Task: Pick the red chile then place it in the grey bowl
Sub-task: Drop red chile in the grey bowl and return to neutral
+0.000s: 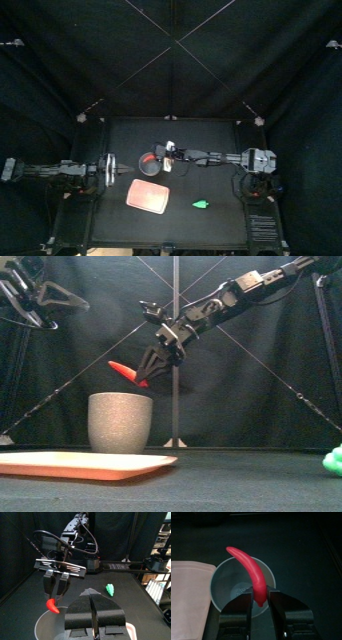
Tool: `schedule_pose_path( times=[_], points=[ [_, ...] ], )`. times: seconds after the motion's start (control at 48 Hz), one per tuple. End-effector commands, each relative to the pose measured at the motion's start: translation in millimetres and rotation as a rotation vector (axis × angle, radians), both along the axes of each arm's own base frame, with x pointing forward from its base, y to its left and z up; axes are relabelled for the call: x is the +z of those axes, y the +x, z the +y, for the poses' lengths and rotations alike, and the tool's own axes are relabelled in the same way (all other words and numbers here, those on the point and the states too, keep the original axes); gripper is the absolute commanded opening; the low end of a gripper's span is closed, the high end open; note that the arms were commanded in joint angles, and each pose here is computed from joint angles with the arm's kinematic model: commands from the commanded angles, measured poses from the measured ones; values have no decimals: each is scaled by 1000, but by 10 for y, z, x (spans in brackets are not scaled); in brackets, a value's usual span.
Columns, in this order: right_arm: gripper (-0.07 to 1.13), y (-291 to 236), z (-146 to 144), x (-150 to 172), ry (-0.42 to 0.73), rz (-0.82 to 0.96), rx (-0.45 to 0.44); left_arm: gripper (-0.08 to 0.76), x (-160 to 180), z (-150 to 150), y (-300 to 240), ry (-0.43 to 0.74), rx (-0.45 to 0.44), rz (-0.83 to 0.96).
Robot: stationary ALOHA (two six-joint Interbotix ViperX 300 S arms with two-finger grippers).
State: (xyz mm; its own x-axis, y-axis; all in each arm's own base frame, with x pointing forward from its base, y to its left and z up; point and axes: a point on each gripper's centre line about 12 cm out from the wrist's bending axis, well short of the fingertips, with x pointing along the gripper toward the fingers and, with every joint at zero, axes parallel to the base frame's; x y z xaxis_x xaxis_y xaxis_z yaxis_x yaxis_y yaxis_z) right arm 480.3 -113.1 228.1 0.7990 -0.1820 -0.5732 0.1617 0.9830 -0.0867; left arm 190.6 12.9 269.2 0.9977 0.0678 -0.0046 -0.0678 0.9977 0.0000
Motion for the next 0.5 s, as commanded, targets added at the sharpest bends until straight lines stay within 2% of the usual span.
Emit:
schedule_pose_path(
  times=[0.021, 0.354, 0.5],
  points=[
    [615, 38, 13, 210, 11, -59, -7, -37, 50, 7, 13, 2, 3, -14],
    [857, 64, 159, 196, 25, -57, 17, -37, 44, 10, 11, 2, 5, -12],
    [864, 12, 146, 324, 26, -83, 9, -37, 45, 10, 11, 2, 5, -14]
  ],
)
